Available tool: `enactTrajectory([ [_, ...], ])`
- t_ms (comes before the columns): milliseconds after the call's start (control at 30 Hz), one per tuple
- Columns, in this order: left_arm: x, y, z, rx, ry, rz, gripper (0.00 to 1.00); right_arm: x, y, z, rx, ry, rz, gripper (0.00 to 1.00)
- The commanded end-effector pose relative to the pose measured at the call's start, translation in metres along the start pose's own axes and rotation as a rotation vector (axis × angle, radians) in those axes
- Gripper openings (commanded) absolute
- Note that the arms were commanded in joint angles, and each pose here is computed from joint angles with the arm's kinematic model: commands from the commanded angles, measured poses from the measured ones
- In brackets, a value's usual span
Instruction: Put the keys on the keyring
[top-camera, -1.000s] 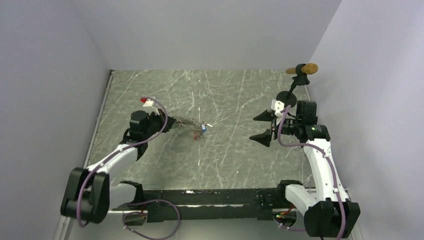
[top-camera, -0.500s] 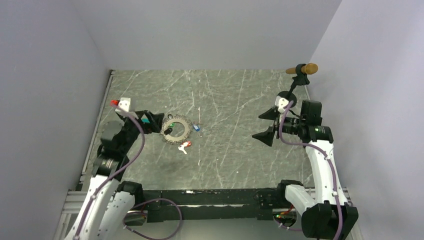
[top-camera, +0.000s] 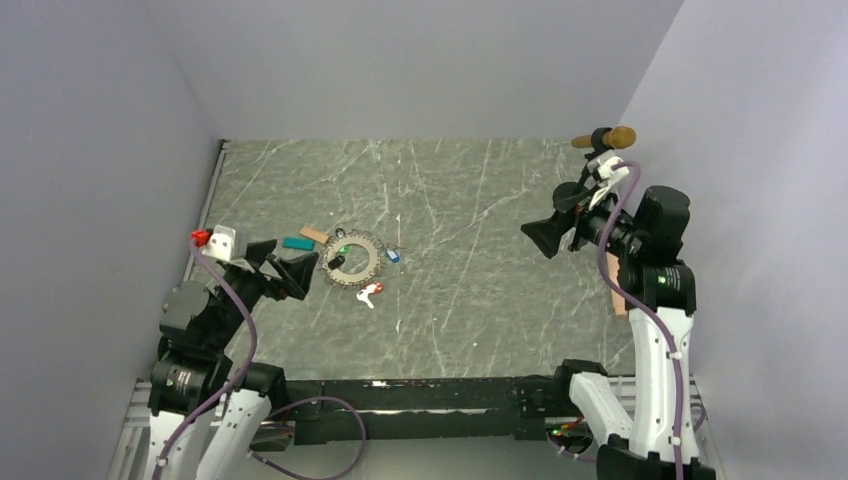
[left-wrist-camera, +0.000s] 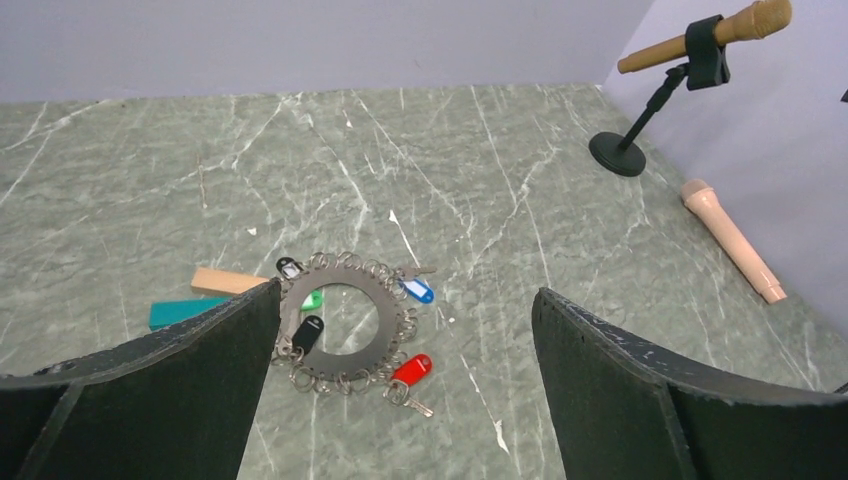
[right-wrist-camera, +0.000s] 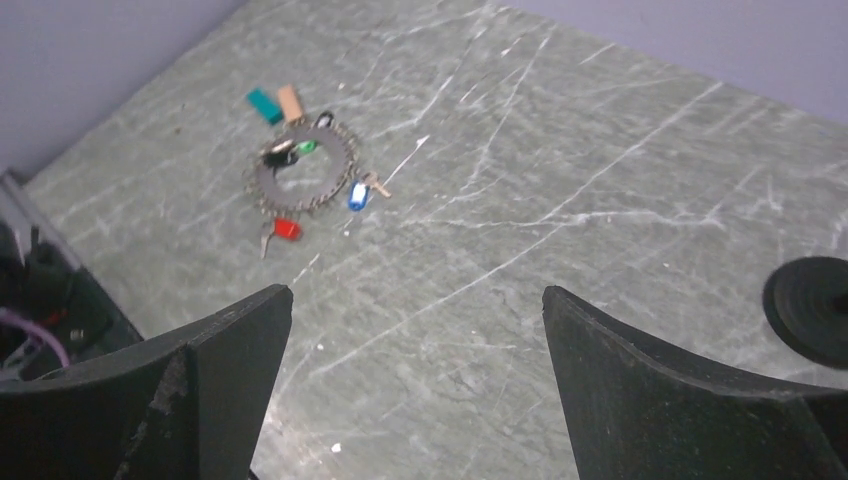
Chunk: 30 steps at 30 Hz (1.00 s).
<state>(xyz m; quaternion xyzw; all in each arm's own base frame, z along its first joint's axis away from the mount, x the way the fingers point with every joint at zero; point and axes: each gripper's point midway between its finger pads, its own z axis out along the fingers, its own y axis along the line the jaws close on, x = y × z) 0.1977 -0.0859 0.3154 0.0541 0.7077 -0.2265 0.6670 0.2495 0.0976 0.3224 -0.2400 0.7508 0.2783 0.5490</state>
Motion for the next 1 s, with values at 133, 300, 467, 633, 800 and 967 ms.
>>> enactTrajectory([
  [133, 0.001, -0.008, -0.019, 0.029, 0.014, 0.047, 0.99, -0.018, -0.025, -0.011, 0.237, -0.113, 0.156, 1.00],
  [300, 0.016, -0.004, -0.019, 0.031, 0.021, 0.051, 0.99, -0.015, -0.026, -0.015, 0.258, -0.121, 0.149, 1.00],
  [467, 0.030, 0.004, -0.018, 0.013, 0.018, 0.082, 0.99, -0.005, -0.027, -0.013, 0.255, -0.119, 0.150, 1.00],
  [633, 0.044, 0.010, -0.014, 0.008, 0.010, 0.085, 0.99, -0.002, -0.029, -0.013, 0.262, -0.130, 0.157, 1.00],
  [800, 0.048, 0.011, -0.012, 0.010, 0.008, 0.081, 0.99, -0.001, -0.032, -0.016, 0.282, -0.139, 0.155, 1.00],
  [967, 0.051, 0.013, -0.012, 0.001, 0.006, 0.080, 0.99, 0.000, -0.032, -0.018, 0.286, -0.143, 0.167, 1.00],
])
